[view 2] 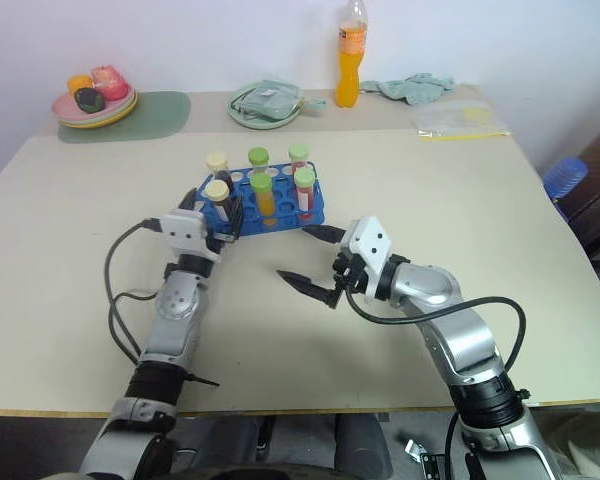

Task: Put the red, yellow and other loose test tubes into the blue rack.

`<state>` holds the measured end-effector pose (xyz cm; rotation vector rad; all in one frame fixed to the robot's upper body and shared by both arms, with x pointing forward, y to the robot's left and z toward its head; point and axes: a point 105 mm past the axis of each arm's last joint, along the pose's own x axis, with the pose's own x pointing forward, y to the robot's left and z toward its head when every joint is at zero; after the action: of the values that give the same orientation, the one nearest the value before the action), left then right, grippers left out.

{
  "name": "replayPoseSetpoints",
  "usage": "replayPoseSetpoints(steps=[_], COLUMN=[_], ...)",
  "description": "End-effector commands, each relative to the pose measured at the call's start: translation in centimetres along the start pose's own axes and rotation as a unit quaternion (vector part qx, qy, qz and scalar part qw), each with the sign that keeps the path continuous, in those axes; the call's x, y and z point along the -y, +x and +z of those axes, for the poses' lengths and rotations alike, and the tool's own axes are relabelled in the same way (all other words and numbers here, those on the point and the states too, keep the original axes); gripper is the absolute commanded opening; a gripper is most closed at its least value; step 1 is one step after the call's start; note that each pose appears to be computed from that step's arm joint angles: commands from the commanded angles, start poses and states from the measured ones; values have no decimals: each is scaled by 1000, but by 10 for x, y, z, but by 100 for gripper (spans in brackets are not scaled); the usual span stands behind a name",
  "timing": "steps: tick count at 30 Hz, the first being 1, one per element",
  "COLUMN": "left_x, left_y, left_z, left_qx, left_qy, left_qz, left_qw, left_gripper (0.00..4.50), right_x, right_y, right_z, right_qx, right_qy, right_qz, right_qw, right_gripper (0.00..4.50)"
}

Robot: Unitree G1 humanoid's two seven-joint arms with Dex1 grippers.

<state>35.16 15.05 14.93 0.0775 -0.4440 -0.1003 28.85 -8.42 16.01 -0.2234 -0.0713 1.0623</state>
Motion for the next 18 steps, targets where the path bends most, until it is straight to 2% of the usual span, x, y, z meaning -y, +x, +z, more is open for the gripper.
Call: replayPoseSetpoints(steps=[1,5,11,14,18], left_x=[-31,-51,-84,-89,-91], left_y=[-8,-26,-63,-70,-70], left_z=[39,49,34,31,26], left_qx=[31,-21,-176,-197,-201], left_qy=[1,31,93,94,88], left_qz=[-8,-62,-160,-178,-174], left_qw=[999,997,967,960,960], left_gripper=[410,410,410,410,410], right_x=[17,37,74,73,72], right_y=[-21,-53,-126,-143,-146], right_z=[19,14,-9,-17,-21], right_qx=[16,-15,-109,-130,-136], right_qy=[-14,-14,-9,0,-1], right_qz=[-36,-80,-191,-198,-197], right_qw=[999,997,975,972,971], right_gripper=[450,450,450,450,450])
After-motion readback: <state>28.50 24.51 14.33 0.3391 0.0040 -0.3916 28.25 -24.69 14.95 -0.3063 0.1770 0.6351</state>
